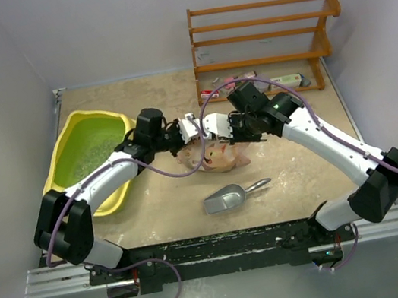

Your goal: Fill the litter box with clean litter

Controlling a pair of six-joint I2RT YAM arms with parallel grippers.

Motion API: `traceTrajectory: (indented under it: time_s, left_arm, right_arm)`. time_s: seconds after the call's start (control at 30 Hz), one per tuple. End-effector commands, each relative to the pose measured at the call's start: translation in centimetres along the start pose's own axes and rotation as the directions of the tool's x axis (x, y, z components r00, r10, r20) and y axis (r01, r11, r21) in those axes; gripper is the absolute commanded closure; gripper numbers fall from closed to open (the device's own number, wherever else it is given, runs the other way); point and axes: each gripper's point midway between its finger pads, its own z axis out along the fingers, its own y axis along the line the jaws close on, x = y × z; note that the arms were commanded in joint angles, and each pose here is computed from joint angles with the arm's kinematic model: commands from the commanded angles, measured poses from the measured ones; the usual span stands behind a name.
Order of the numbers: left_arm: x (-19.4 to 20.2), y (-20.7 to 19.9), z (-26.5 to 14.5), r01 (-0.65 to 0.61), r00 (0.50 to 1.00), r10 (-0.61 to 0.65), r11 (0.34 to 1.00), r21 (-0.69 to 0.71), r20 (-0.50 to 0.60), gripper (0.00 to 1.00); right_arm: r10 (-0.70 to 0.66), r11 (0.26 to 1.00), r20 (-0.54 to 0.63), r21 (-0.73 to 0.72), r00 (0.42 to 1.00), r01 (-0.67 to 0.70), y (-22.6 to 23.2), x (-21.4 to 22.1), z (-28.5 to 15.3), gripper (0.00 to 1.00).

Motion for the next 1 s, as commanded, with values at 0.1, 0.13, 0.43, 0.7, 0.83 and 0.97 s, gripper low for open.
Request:
traceTrajectory:
  time_s: [0.1,0.13,0.43,0.7,0.83,0.97]
  left_arm:
    - [-2.9,-0.2,-2.0,-0.096,0.989,0.098,0.995,-0.028,0.110,1.00]
    - [-3.1,-0.3,-2.2,-0.099,0.988,0.101,0.995,-0.025,0.118,1.00]
    - [-4.7,-0.9,-3.4,-0.108,0.977,0.113,0.994,-0.035,0.179,1.00]
    - [-5.2,-1.1,-3.3,-0.107,0.975,0.112,0.994,-0.033,0.193,1.00]
    - [-5.4,-1.1,-3.4,-0.105,0.974,0.110,0.994,-0.036,0.198,1.00]
    - [-5.7,-1.3,-3.4,-0.111,0.972,0.115,0.993,-0.034,0.207,1.00]
  right_arm:
    - [0.004,0.995,0.083,0.104,0.997,-0.012,-2.2,-0.9,-1.0,1.00]
    - [0.002,0.994,0.079,0.113,0.997,-0.011,-2.4,-0.8,-1.1,1.00]
    - [-0.015,0.997,0.117,0.083,0.993,0.005,-1.9,-1.4,-1.4,1.00]
    - [-0.031,0.998,0.124,0.058,0.992,0.023,-1.4,-1.3,0.2,1.00]
    - [-0.049,0.998,0.182,0.052,0.982,0.040,-1.1,-2.3,1.2,1.00]
    - [-0.072,0.997,0.201,0.041,0.977,0.066,-0.8,-2.5,1.8,1.00]
